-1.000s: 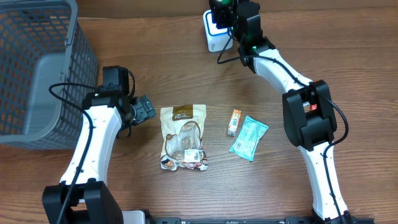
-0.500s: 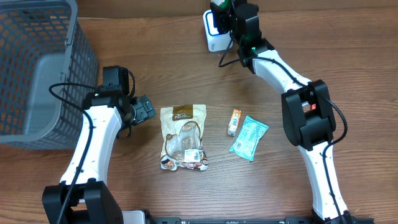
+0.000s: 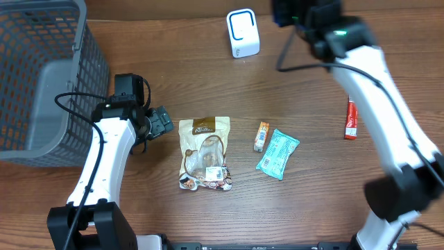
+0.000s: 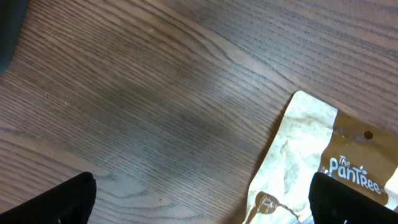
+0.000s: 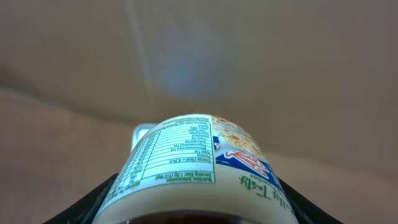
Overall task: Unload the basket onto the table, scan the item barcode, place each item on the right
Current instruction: 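Carry the jar back down to the right side of table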
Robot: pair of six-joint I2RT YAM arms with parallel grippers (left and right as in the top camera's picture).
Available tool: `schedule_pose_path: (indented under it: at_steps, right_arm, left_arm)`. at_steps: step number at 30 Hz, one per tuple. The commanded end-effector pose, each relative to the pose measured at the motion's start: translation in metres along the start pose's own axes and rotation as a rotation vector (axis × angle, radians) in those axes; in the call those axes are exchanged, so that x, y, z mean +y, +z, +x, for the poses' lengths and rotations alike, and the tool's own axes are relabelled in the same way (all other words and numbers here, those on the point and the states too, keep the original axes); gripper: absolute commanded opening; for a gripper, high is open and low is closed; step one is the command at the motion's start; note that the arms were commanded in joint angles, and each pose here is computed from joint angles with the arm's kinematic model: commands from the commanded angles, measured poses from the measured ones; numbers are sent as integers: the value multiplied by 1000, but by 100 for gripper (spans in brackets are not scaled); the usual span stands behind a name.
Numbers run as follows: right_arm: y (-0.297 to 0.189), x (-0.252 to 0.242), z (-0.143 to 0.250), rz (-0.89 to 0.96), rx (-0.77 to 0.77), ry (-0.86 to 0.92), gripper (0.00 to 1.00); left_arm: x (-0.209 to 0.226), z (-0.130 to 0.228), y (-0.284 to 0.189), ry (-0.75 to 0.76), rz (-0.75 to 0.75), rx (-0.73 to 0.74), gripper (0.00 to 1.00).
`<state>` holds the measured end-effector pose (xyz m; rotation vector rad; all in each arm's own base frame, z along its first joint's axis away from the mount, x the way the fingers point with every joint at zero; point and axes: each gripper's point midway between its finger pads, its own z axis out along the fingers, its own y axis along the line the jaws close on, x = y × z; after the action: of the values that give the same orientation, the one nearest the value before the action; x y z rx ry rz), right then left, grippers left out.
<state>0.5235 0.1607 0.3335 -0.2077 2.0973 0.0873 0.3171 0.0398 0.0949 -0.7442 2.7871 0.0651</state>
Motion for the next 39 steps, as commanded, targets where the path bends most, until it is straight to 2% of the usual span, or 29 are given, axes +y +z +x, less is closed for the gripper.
schedule_pose_path:
  at_steps: [1,3,7,11,14,20,24,32,39]
  right_arm:
    - [-15,-31,25,70,121,-5,4]
    - [-24,-41,66,85,292,8,9]
    - [-36,-51,142,65,587,40,9]
    - [-37,-63,204,89,775,48,6]
    - [-31,-70,241,103,850,59,5]
    - [-17,-84,301,129,919,92,5]
    - [-11,-91,326,140,927,108,5]
    - [2,-96,353,149,898,124,5]
    - [10,-98,358,162,863,121,6]
  left_arm:
    - [0,-6,-4,8,-3,-20,100]
    - [0,-6,-4,8,-3,-20,100]
    - [0,-6,-4,8,-3,-20,100]
    - [0,-6,-4,8,-3,-20,100]
    - [0,-6,-4,8,-3,-20,100]
    - [0,-6,-4,8,-3,-20,100]
    - [0,-6,-4,8,-3,-20,100]
    - [0,-6,-4,8,-3,-20,100]
    - [0,-6,-4,8,-3,-20,100]
